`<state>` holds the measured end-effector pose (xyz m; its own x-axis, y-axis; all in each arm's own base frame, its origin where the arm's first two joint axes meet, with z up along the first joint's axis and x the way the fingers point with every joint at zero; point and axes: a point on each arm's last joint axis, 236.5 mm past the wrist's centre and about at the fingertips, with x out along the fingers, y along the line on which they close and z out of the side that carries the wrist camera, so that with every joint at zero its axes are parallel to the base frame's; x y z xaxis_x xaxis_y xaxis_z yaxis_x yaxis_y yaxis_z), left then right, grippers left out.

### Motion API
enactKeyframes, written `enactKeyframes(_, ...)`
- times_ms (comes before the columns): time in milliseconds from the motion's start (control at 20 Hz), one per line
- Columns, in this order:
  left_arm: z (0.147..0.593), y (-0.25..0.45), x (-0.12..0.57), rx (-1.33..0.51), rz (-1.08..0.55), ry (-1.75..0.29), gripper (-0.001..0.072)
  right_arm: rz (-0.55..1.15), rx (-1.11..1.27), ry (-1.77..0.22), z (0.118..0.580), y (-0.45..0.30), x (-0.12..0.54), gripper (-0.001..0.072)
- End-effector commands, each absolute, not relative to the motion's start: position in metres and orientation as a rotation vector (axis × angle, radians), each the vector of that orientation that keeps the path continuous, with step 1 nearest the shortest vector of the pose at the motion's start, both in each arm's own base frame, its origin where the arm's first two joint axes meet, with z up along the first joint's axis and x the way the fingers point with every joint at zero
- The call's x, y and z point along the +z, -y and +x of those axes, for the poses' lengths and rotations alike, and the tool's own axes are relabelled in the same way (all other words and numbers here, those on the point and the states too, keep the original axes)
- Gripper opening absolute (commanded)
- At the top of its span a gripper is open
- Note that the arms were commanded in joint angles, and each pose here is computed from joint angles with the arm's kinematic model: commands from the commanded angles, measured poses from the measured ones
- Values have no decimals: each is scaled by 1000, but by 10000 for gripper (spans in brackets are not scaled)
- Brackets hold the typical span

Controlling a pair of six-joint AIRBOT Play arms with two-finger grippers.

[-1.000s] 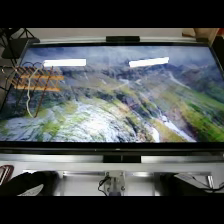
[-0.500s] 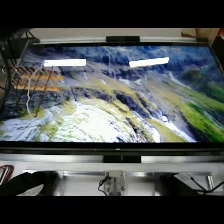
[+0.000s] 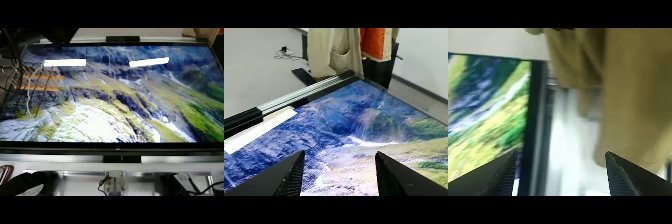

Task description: Fold the shirts.

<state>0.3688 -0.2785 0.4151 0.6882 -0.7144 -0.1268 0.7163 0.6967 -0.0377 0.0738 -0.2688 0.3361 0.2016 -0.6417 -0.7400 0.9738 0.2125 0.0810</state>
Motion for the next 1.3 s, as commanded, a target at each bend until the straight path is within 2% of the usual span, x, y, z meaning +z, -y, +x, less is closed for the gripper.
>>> enactKeyframes(0, 383, 264, 381, -737, 122, -234, 539, 627, -952, -667, 130, 240, 332, 663)
enactKeyframes(150, 409, 231, 297, -573, 204, -535, 537, 620, -665, -826, 195, 201, 292, 663)
enactKeyframes(250, 416, 190, 214, -395, 300, -849, 538, 549, -503, -974, 238, 162, 253, 663)
enactKeyframes(350, 405, 158, 146, -261, 348, -1142, 539, 462, -369, -1074, 282, 114, 217, 663)
enactKeyframes(500, 378, 145, 89, -207, 294, -1373, 542, 374, -115, -1291, 316, 33, 158, 664)
enactKeyframes(550, 370, 139, 78, -200, 296, -1395, 542, 319, -44, -1336, 322, 17, 147, 664)
enactKeyframes(700, 369, 128, 57, -111, 147, -1366, 543, 172, 53, -1391, 333, -10, 128, 663)
enactKeyframes(950, 376, 136, 54, -122, 115, -1328, 541, 110, 135, -1393, 336, -43, 125, 663)
enactKeyframes(1250, 380, 137, 55, -135, 124, -1307, 541, 117, 154, -1393, 336, -48, 125, 663)
